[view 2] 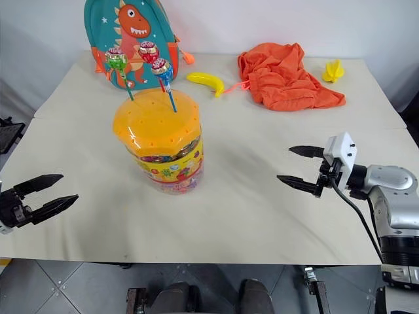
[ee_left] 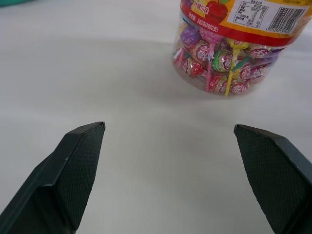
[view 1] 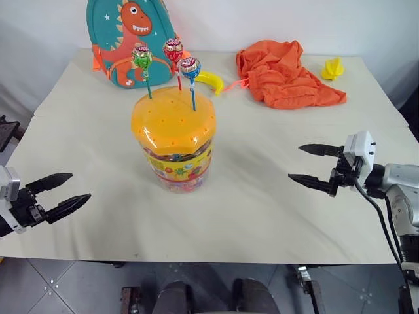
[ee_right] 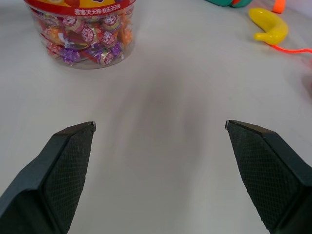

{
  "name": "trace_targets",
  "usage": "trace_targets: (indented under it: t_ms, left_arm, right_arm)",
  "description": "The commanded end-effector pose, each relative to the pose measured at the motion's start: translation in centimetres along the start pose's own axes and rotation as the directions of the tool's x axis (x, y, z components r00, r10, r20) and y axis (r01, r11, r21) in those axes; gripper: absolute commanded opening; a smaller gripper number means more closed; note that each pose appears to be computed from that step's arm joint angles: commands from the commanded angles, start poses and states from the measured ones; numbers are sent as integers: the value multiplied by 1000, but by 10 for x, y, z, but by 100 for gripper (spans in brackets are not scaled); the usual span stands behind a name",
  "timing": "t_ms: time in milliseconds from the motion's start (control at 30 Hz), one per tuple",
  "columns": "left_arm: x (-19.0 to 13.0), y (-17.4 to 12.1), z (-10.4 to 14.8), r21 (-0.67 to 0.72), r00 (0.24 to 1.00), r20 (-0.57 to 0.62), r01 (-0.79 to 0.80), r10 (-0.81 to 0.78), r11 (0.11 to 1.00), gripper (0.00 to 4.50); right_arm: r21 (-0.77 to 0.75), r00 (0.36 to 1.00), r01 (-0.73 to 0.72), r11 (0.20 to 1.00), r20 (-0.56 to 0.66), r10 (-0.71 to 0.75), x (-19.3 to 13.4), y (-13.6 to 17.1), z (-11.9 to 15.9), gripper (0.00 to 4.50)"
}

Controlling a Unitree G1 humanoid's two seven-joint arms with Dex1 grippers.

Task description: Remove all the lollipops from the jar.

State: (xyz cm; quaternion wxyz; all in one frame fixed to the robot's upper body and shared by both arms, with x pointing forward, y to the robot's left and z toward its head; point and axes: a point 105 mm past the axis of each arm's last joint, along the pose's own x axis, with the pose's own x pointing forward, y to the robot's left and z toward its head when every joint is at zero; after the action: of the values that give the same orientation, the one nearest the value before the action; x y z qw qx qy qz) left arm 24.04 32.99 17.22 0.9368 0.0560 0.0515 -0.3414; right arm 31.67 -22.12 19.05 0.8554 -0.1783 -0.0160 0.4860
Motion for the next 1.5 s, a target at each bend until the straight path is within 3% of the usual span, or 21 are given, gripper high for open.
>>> trace_targets:
  t_ms: [33, 133, 433, 600, 767, 867, 1167, 1267, 1367, 1500]
  left_arm:
    - [-2, -6, 16, 27, 1000, 17, 21, -21, 999, 450]
    - [-2, -8, 17, -37, 1000, -10, 17, -18, 999, 450]
    - [4, 5, 61, 146, 998, 37, -63, 58, 987, 450]
    - [21, -6, 114, 304, 987, 134, 42, -86, 952, 450]
    - [61, -25, 161, 418, 936, 209, 176, -283, 891, 450]
    - [85, -30, 180, 460, 890, 251, 237, -381, 856, 450]
    - [143, -46, 184, 441, 767, 233, 464, -598, 768, 450]
    - [151, -47, 181, 431, 758, 209, 496, -618, 754, 450]
    - [158, -47, 184, 437, 748, 212, 503, -629, 746, 396]
    - [155, -51, 190, 452, 725, 182, 539, -664, 711, 280]
  right_arm:
    - [-42, 1000, 6, 999, 23, -5, -3, -4, 11, 448]
    - [-41, 999, -1, 999, 33, 2, -4, -5, 15, 448]
    - [-61, 998, -46, 997, 47, 49, -9, -4, 29, 448]
    - [-115, 995, -53, 992, 76, 62, -13, -4, 53, 448]
    - [-141, 983, -62, 988, 164, 85, -7, 3, 90, 448]
    - [-127, 981, -77, 989, 166, 97, -2, 6, 99, 448]
    - [-107, 940, -133, 985, 302, 160, 6, 30, 134, 448]
    - [-105, 936, -120, 987, 320, 147, 6, 34, 139, 448]
    - [-96, 934, -84, 992, 339, 112, 3, 33, 142, 450]
    - [-95, 942, -33, 995, 329, 62, -2, 30, 138, 450]
